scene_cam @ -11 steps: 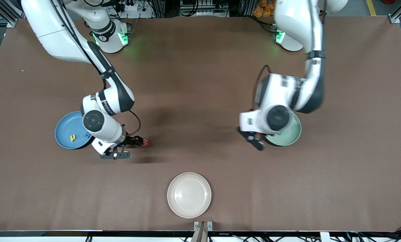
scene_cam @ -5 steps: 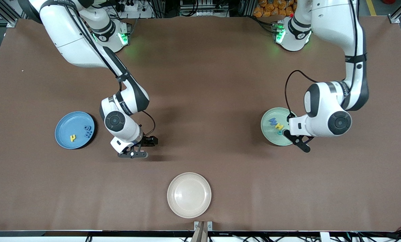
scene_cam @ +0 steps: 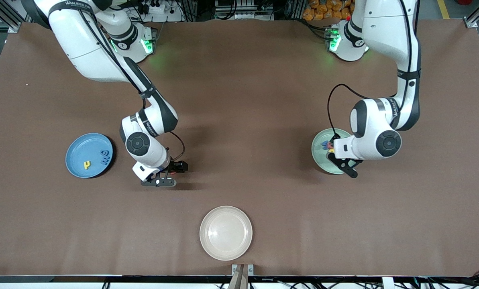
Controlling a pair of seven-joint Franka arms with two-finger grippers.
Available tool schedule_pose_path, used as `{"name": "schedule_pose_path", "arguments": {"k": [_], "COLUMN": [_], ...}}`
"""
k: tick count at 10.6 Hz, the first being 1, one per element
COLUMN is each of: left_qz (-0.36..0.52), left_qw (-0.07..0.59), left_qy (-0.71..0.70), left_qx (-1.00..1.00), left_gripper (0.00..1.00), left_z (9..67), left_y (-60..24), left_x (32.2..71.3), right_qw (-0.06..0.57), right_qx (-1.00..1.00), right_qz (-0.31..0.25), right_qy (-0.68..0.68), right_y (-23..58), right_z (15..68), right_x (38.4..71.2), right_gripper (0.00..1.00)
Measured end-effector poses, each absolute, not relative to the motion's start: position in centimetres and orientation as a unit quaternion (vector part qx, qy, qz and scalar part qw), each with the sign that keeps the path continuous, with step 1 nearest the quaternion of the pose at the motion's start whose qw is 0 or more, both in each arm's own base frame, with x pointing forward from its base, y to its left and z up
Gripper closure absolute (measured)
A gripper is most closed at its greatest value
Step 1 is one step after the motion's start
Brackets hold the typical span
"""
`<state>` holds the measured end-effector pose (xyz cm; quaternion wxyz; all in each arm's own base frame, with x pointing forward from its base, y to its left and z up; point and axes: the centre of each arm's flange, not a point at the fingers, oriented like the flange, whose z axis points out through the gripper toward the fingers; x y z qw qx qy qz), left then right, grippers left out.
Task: Sort upper and lower case letters into plates
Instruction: 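Place the o in the green plate while the right gripper grasps the W, then drop the W in the blue plate while the left gripper withdraws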
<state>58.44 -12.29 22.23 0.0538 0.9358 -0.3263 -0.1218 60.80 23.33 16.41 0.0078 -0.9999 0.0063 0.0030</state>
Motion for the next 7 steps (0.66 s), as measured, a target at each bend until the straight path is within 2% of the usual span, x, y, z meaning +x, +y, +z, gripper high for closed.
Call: {"name": "schedule_pose_path", "arguments": {"k": [2, 3, 4, 5, 7], "left_qz": [-0.101, -0.079, -0.059, -0.046, -0.031], "left_qw": [0.052, 0.046, 0.043, 0.046, 0.048], "left_qy": [-0.318, -0.322, -0.32, -0.315, -0.29], "left_qx": [0.941, 0.942, 0.945, 0.947, 0.955], "left_gripper": [0.0, 0.0, 0.0, 0.0, 0.0], "left_z": [24.5, 27.3, 30.5, 33.4, 38.0], "left_y": [-10.0, -9.7, -9.3, -8.4, -7.0], "left_x": [59.7, 60.6, 61.4, 61.9, 63.1], "right_qw": [0.009, 0.009, 0.009, 0.009, 0.009], "right_qx": [-1.0, -1.0, -1.0, -1.0, -1.0], "right_qz": [0.0, -0.001, -0.002, -0.002, -0.003], "right_qy": [0.007, 0.008, 0.009, 0.01, 0.013], "right_y": [23.4, 23.4, 23.4, 23.4, 23.2], "right_z": [16.9, 17.0, 17.1, 17.1, 17.2], "right_x": [60.9, 60.9, 61.0, 61.0, 61.1], "right_gripper": [0.29, 0.38, 0.55, 0.67, 0.67]}}
